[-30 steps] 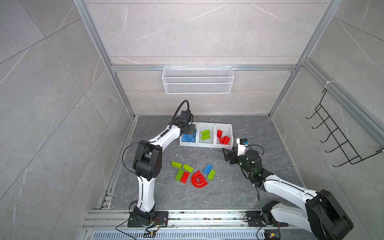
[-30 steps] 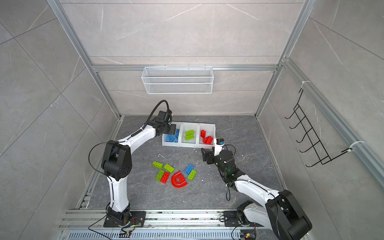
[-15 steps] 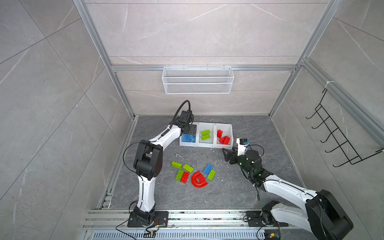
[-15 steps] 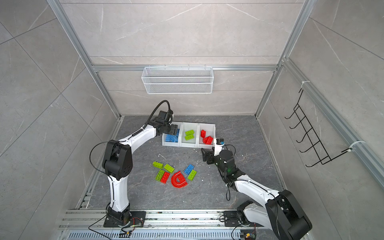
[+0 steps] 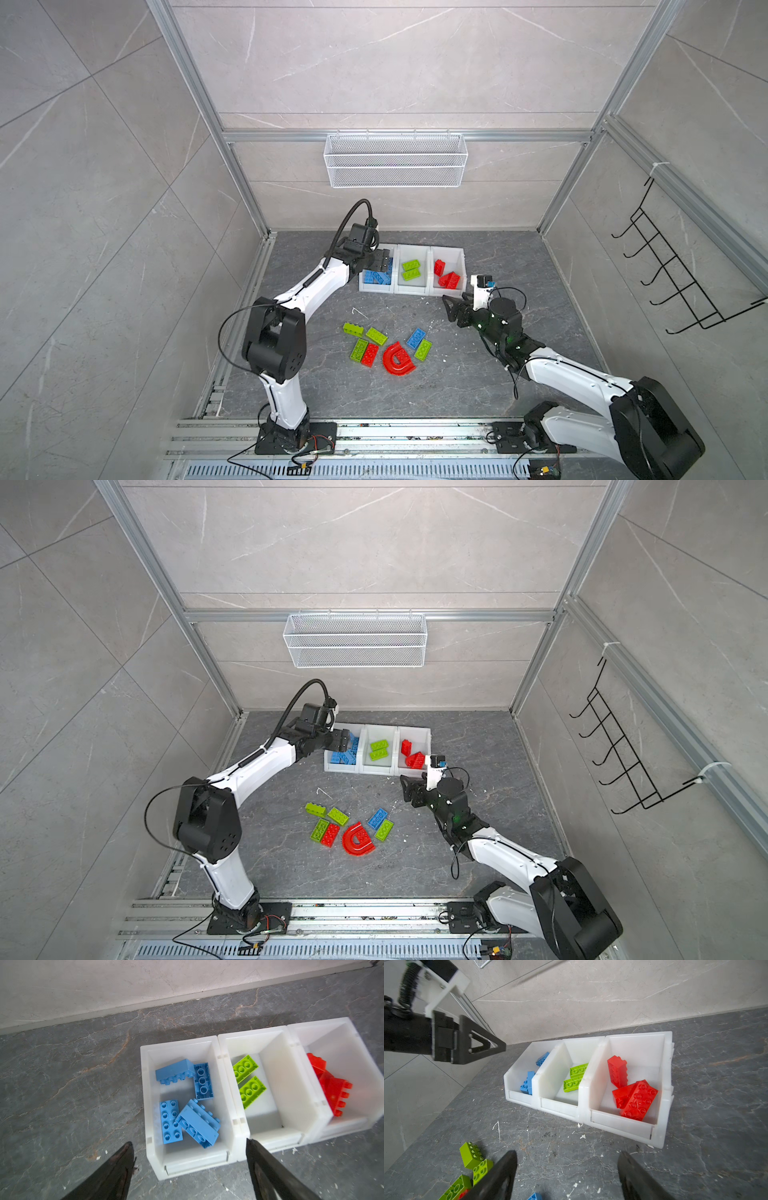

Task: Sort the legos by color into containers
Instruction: 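Draw the left gripper back while the right gripper moves over a blue brick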

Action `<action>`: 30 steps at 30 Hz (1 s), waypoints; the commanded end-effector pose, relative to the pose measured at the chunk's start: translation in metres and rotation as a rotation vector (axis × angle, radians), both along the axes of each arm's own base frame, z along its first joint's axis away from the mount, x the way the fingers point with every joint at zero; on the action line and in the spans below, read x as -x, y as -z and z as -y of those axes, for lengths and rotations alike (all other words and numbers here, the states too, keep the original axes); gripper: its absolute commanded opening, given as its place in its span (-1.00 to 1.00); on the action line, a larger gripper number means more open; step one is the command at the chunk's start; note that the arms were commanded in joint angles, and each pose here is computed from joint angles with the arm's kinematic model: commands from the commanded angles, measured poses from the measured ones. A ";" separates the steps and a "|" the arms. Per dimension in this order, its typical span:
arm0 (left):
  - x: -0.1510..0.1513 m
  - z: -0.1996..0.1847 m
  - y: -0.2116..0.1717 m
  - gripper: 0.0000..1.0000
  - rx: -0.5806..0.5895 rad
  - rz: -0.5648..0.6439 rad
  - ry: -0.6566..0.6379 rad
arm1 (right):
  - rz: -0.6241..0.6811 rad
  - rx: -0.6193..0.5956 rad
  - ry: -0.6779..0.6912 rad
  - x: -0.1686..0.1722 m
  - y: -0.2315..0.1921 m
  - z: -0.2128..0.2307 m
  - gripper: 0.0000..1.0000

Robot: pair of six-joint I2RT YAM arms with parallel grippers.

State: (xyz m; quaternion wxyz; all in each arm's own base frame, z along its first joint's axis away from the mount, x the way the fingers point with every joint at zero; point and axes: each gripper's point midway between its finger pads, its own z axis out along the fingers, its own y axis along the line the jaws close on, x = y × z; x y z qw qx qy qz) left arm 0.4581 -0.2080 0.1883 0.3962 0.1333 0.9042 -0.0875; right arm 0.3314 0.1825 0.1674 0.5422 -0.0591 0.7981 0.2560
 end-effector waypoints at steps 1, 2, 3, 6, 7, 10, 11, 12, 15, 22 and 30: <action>0.019 -0.004 -0.024 0.74 0.076 0.065 -0.003 | 0.014 0.010 -0.030 -0.001 -0.007 -0.007 0.56; 0.027 -0.007 -0.020 0.74 0.081 0.068 -0.007 | 0.016 0.009 -0.030 -0.001 -0.009 -0.007 0.56; 0.035 -0.012 -0.017 0.75 0.088 0.078 -0.014 | 0.014 0.012 -0.032 0.000 -0.009 -0.008 0.56; 0.059 -0.027 -0.005 0.75 0.114 0.105 -0.046 | 0.009 0.023 -0.044 0.001 -0.007 -0.011 0.56; 0.067 -0.031 -0.001 0.75 0.129 0.115 -0.057 | 0.008 0.032 -0.043 0.000 -0.006 -0.012 0.56; 0.086 -0.041 0.016 0.77 0.155 0.145 -0.066 | -0.015 0.052 -0.058 -0.001 0.002 -0.018 0.56; 0.091 -0.044 0.024 0.77 0.149 0.152 -0.063 | -0.021 0.060 -0.068 -0.001 0.004 -0.021 0.56; 0.095 -0.047 0.028 0.77 0.139 0.165 -0.059 | -0.023 0.068 -0.078 -0.001 0.005 -0.024 0.56; 0.106 -0.052 0.040 0.79 0.092 0.186 -0.020 | -0.043 0.108 -0.128 0.002 0.011 -0.038 0.56; 0.110 -0.058 0.053 0.84 0.118 0.191 -0.055 | -0.150 0.359 -0.400 0.025 0.035 -0.100 0.57; 0.118 -0.070 0.038 0.89 0.145 0.224 -0.112 | -0.309 0.502 -0.542 0.041 0.065 -0.118 0.58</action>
